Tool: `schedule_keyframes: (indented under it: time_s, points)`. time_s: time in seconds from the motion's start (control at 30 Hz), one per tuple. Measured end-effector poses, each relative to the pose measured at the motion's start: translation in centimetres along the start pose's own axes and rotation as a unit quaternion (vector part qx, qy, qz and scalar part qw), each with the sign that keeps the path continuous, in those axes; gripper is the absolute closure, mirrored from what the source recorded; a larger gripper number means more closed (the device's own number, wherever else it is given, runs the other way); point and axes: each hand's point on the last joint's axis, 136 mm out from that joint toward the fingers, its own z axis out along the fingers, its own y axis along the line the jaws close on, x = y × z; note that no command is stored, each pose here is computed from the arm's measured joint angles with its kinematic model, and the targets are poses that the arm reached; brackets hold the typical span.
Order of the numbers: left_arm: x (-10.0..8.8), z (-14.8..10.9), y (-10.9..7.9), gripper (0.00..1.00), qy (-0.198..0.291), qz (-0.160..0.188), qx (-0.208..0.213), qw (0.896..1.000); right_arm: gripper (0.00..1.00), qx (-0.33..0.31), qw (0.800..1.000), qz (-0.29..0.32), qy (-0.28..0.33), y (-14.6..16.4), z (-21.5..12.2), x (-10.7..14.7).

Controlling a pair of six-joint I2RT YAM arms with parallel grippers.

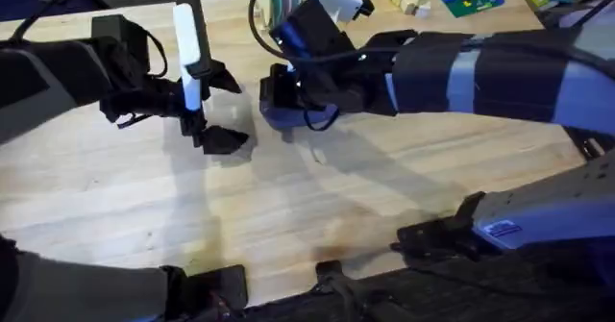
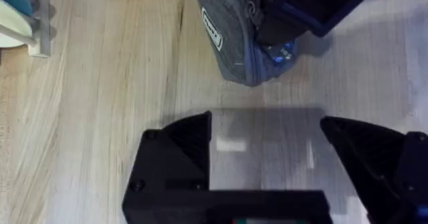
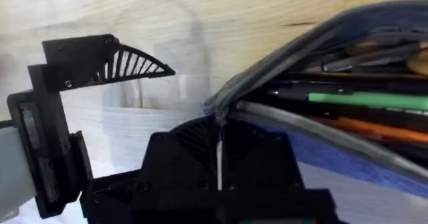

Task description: Unzip the bag, pick up the pens from the table one at a time and place them inside, then zip the bag closed.

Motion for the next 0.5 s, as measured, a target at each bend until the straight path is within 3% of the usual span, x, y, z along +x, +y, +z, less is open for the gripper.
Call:
schedule_keyframes:
  time_s: [0.23, 0.5]
  points:
    - [0.0, 0.0, 0.0, 0.008, -0.001, -0.001, 0.001, 1.0, 0.969, -0.004, 1.0, -0.017, -0.003, 0.2, -0.4, -0.2]
    - [-1.4, -0.1, -0.2, 0.007, -0.042, 0.0, 0.005, 0.999, 0.969, -0.043, 0.996, -0.06, -0.042, 2.2, -4.4, -2.2]
